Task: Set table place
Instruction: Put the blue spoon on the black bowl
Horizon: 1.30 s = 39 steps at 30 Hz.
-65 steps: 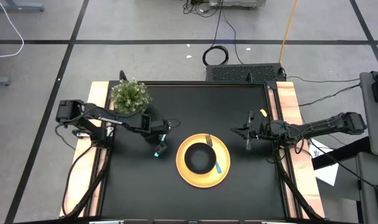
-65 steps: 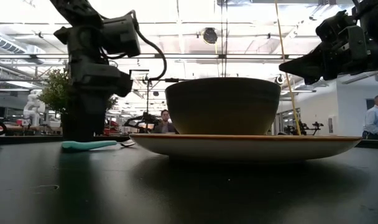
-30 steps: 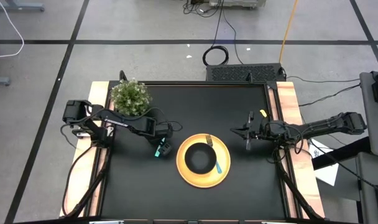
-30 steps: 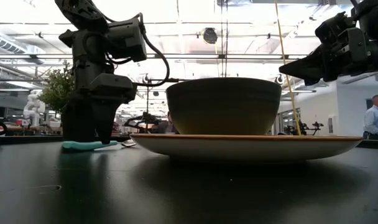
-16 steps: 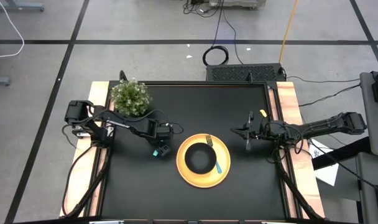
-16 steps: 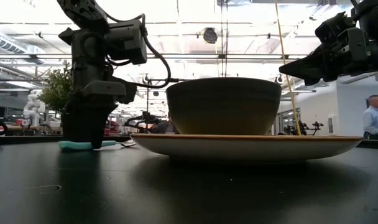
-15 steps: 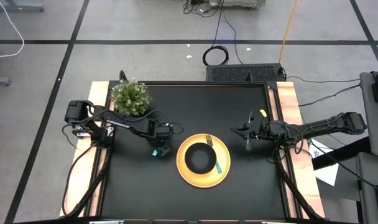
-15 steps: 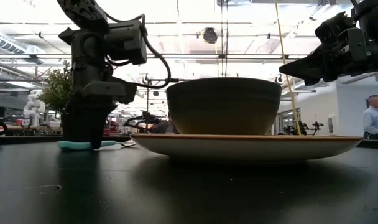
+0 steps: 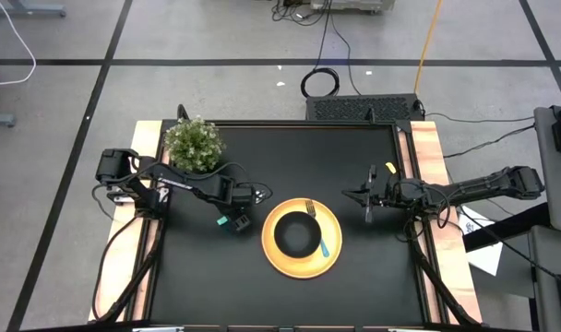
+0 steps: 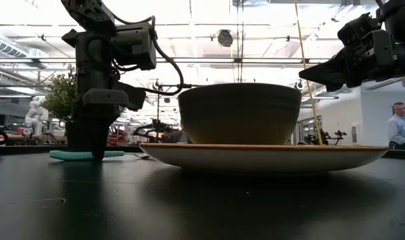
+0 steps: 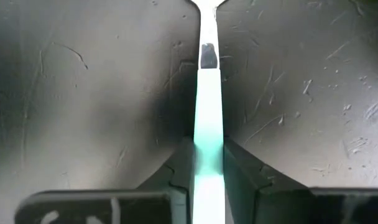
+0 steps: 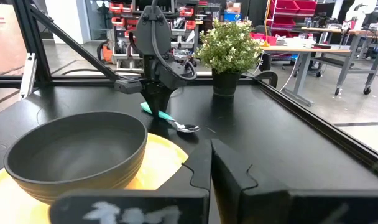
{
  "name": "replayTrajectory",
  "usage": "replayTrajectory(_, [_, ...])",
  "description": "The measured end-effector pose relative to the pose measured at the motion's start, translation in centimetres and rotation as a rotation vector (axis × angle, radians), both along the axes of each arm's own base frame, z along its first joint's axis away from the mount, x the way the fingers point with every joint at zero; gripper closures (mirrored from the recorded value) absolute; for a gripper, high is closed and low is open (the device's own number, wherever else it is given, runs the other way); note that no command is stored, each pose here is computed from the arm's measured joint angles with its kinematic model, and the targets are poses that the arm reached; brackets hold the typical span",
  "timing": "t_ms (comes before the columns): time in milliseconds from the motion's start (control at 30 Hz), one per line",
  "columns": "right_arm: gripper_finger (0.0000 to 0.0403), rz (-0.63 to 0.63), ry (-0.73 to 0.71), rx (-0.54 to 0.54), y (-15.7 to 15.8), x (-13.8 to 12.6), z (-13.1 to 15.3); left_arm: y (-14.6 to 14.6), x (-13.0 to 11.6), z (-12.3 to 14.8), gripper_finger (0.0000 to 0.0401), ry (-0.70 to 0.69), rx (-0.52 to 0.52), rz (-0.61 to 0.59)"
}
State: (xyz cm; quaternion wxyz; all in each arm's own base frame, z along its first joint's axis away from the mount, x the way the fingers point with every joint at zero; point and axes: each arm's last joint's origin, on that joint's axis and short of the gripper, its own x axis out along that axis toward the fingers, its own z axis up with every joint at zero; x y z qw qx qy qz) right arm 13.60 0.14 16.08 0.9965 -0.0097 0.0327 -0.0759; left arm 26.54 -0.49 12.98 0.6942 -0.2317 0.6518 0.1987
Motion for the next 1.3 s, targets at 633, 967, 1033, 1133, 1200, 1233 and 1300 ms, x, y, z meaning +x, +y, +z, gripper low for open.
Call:
replayTrajectory(633, [0.0403,0.000,-0.002,0.008,0.0,0.0,0.0,0.5,0.6,2.5,0.0343,-0.209,0.167,-0.016])
replayTrajectory(967, [0.0403,0.000,-0.001,0.008,0.0,0.0,0.0,1.1,0.7,3.2,0.0343,-0.249,0.250,-0.034])
replayTrajectory(1033, [0.0403,0.000,-0.002,0.008,0.0,0.0,0.0,1.1,0.8,3.3,0.0343,-0.258,0.251,-0.033])
replayTrajectory(1133, [0.0403,0.000,0.000,0.007,0.0,0.0,0.0,1.1,0.7,3.3,0.0343,-0.255,0.253,-0.043])
replayTrajectory(1200, [0.0403,0.000,0.000,0.006,0.0,0.0,0.0,1.1,0.8,3.3,0.0343,-0.259,0.255,-0.043])
replayTrajectory(1233, [0.0403,0.000,0.000,0.006,0.0,0.0,0.0,1.2,0.8,3.3,0.0343,-0.258,0.263,-0.041])
replayTrajectory(1300, [0.0403,0.000,0.000,0.007,0.0,0.0,0.0,1.2,0.8,3.3,0.0343,-0.256,0.277,-0.052])
